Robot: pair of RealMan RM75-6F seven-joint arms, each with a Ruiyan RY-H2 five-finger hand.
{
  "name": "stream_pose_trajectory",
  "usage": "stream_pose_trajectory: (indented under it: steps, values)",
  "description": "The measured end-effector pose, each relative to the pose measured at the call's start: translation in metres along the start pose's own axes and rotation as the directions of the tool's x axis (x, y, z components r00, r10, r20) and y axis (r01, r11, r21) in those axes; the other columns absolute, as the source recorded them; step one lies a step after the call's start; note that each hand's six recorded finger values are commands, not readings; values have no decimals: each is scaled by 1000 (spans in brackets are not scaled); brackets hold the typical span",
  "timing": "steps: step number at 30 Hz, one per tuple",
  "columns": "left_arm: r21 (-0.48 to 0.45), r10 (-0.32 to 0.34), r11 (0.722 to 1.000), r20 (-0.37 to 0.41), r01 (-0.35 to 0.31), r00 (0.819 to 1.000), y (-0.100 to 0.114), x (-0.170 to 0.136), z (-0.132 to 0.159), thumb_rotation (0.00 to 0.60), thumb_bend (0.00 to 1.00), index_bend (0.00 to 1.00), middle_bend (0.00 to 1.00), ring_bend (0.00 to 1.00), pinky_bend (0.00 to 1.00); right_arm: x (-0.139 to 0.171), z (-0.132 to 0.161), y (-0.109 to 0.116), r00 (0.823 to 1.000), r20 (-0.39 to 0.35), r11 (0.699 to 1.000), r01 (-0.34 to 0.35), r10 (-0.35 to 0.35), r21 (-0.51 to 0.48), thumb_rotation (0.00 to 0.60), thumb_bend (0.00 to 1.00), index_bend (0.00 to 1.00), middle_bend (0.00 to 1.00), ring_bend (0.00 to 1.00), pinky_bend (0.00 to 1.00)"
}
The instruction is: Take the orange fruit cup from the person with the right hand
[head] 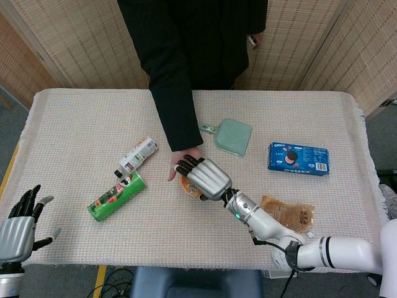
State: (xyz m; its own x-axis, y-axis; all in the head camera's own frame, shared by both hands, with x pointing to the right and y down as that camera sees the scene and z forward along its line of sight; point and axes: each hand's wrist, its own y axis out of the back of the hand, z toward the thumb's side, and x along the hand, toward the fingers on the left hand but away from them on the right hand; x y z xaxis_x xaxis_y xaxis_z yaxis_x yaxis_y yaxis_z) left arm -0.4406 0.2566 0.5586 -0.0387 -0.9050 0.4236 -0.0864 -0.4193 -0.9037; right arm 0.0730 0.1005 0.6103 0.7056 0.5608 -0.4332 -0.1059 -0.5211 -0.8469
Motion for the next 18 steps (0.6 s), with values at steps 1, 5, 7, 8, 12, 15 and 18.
stream_pose_trajectory:
  steps: [1,5,7,8,12,15,18]
  values:
    - [-1,0,1000,0,0,1000,0,0,0,600,223,243,42,47,207,-1,-1,0,1000,4,1000,2,-2,4,600,533,343,298,290,584]
    - [-1,4,1000,-1,-4,1000,1,0,-1,600,224,243,42,47,207,-1,-3,2,1000,13,1000,17,-17,3,600,606,460,355,353,636]
    - [-1,5,1000,-3,-5,1000,1,0,-2,600,223,242,42,47,208,2,-4,4,999,12,999,32,-32,-2,600,616,488,373,371,649]
    - [-1,7,1000,-3,-7,1000,2,0,-2,600,224,242,42,47,208,3,-4,6,999,11,999,41,-41,-4,600,616,499,380,379,654]
    - [0,9,1000,-1,-9,1000,2,0,-2,600,223,242,42,47,207,18,-14,15,996,21,997,82,-82,-5,600,616,512,393,392,659]
    - [-1,11,1000,1,-11,1000,3,0,-1,600,224,242,42,47,207,38,-31,22,992,55,994,110,-110,1,600,616,518,396,401,659]
    - [-2,9,1000,5,-9,1000,2,0,1,600,223,242,42,47,207,61,-55,22,986,115,993,121,-119,-5,600,616,517,393,403,658]
